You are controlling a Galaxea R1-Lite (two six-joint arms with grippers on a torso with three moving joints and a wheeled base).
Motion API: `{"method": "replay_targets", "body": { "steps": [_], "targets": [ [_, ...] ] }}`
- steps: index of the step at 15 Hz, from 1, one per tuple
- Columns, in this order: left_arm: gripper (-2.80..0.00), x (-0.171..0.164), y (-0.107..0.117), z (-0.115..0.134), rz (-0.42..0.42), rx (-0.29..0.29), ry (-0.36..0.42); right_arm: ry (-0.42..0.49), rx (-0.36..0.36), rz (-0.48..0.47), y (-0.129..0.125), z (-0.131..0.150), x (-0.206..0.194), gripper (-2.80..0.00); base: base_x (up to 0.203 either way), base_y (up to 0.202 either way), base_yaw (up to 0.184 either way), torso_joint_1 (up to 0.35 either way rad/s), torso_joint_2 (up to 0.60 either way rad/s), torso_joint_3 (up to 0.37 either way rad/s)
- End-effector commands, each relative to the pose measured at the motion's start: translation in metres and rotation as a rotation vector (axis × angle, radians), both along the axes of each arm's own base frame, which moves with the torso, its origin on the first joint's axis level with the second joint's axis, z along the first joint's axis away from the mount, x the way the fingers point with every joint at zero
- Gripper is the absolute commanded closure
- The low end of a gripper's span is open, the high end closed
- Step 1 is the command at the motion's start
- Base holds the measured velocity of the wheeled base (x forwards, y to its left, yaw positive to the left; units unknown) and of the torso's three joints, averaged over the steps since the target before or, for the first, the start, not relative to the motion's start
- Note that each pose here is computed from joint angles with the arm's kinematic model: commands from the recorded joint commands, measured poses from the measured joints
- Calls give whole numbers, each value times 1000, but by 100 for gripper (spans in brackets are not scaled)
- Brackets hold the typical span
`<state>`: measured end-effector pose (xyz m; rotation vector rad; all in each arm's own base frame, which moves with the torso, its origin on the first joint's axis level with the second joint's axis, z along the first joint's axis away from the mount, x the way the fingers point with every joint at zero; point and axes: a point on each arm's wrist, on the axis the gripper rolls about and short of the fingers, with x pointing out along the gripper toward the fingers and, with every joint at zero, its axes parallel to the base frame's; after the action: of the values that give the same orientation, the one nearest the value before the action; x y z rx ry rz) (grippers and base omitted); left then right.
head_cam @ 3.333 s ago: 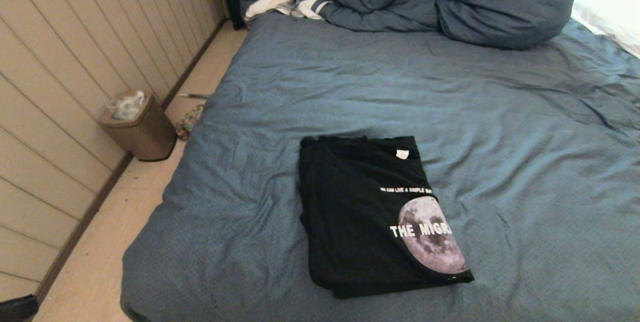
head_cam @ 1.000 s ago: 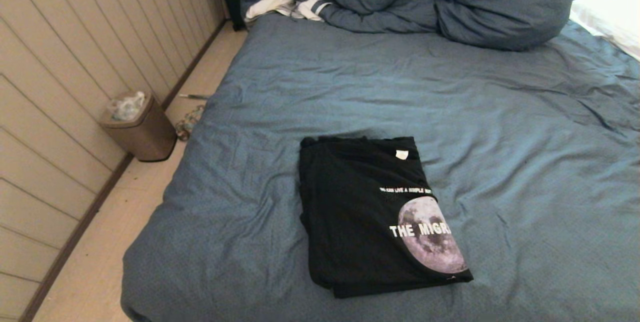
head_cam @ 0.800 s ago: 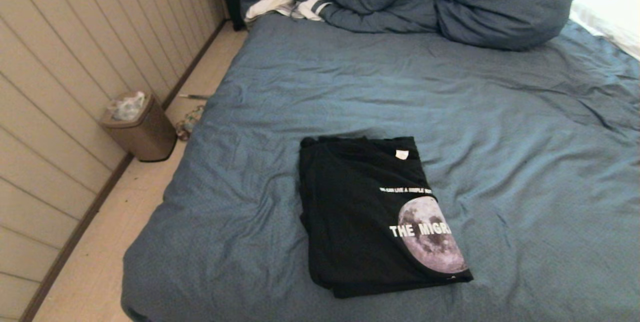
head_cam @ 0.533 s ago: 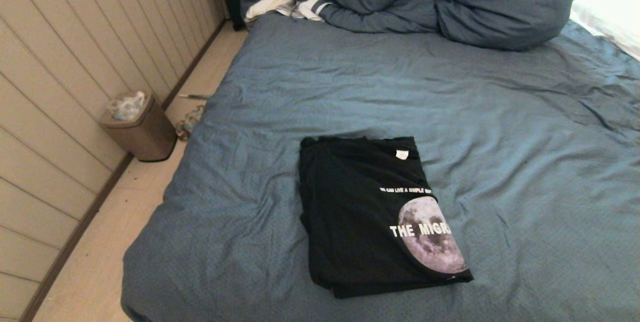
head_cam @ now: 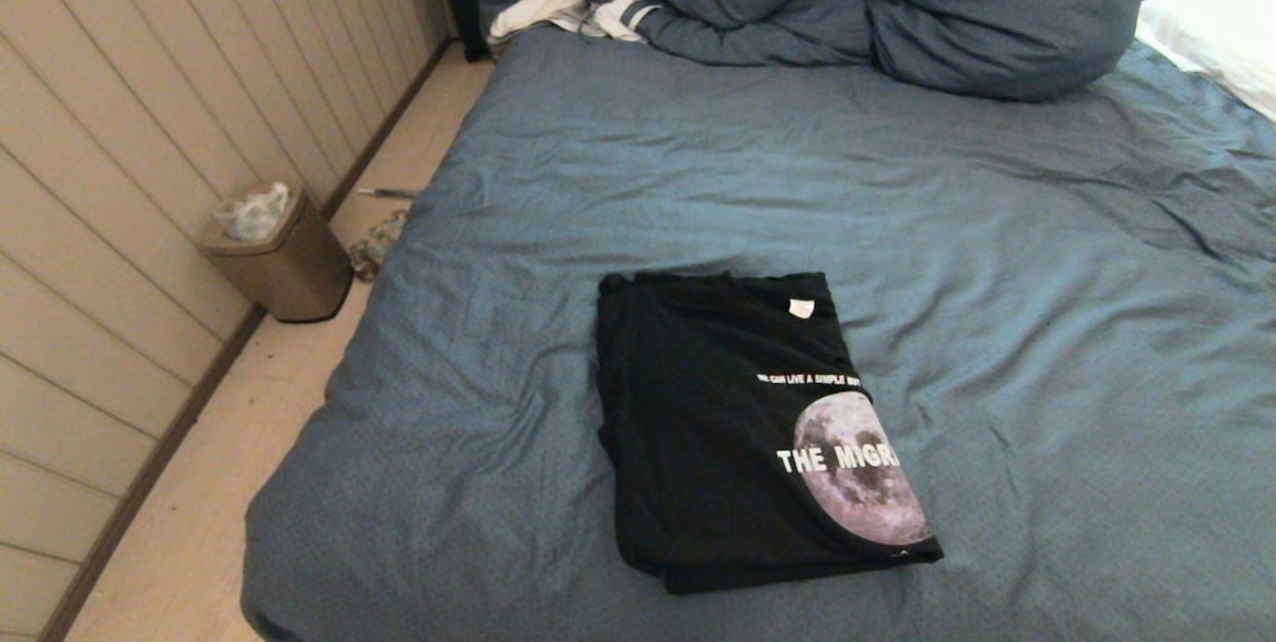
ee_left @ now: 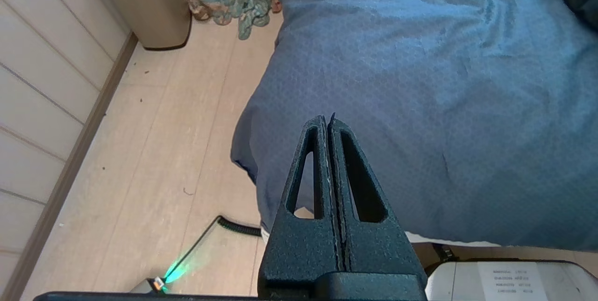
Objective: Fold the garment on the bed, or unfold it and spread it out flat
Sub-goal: Unford the black T-shirt
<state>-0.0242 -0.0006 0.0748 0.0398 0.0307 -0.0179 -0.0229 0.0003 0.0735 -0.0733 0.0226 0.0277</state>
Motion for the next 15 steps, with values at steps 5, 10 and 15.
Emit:
{"method": "replay_targets", "body": {
  "steps": [5, 10, 15],
  "targets": [
    [0, 0, 0, 0, 4, -5, -3, 24, -13, 0, 0, 2, -1, 0, 0, 0, 0, 0, 0, 0],
    [0, -1, 0, 0, 7, 4, 8, 91, -25, 36, 1, 82, -8, 0, 0, 0, 0, 0, 0, 0],
    [0, 4, 0, 33, -15, 7, 145, 257, 37, 123, 3, 193, 79, 0, 0, 0, 0, 0, 0, 0]
  ]
}}
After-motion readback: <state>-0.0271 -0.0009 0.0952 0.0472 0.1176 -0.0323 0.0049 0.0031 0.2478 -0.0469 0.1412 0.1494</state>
